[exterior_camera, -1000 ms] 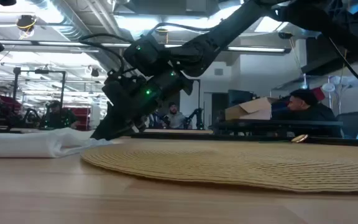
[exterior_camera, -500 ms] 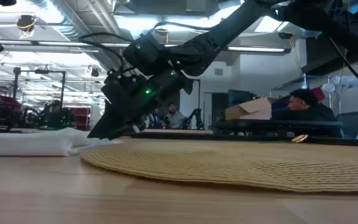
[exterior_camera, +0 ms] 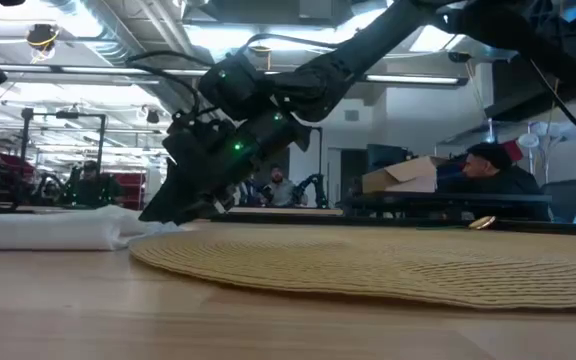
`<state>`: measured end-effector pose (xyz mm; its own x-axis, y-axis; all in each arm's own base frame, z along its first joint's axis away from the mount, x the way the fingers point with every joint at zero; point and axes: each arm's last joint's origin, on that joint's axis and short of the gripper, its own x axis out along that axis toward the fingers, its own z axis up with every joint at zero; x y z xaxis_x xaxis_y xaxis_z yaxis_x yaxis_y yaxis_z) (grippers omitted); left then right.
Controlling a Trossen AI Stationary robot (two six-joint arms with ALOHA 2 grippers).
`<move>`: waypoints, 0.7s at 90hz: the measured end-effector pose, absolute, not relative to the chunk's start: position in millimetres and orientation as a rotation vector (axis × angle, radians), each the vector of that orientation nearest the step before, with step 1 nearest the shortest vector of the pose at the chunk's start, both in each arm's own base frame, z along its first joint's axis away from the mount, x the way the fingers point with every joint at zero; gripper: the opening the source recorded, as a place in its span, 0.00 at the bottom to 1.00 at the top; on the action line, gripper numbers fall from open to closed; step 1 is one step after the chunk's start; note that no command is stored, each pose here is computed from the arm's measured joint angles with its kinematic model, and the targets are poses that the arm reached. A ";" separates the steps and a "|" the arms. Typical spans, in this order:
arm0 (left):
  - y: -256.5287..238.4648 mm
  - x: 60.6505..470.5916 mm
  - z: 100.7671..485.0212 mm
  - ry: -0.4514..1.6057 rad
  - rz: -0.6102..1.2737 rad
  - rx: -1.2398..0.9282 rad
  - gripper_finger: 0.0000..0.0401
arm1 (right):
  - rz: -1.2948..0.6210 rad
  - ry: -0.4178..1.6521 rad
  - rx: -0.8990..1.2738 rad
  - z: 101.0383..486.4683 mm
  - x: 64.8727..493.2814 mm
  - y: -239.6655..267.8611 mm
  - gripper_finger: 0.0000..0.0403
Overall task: Set table place
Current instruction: Adjust the white table napkin, then adjust the brown place mat
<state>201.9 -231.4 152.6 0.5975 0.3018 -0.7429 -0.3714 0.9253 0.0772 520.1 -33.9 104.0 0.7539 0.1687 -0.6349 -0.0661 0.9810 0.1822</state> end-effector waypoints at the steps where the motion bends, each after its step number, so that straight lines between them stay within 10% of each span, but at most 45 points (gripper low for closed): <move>1: -231.4 201.9 152.6 0.845 0.391 -0.088 0.00 | 0.130 0.706 0.151 104.2 520.1 -33.1 0.58; 44: -231.4 201.9 152.7 0.844 0.391 -0.089 0.00 | 0.080 0.681 -0.031 149.3 514.5 8.5 0.57; 63: -226.1 205.3 152.4 0.850 0.423 -0.096 0.00 | 0.004 0.815 -0.136 167.1 498.1 4.6 0.33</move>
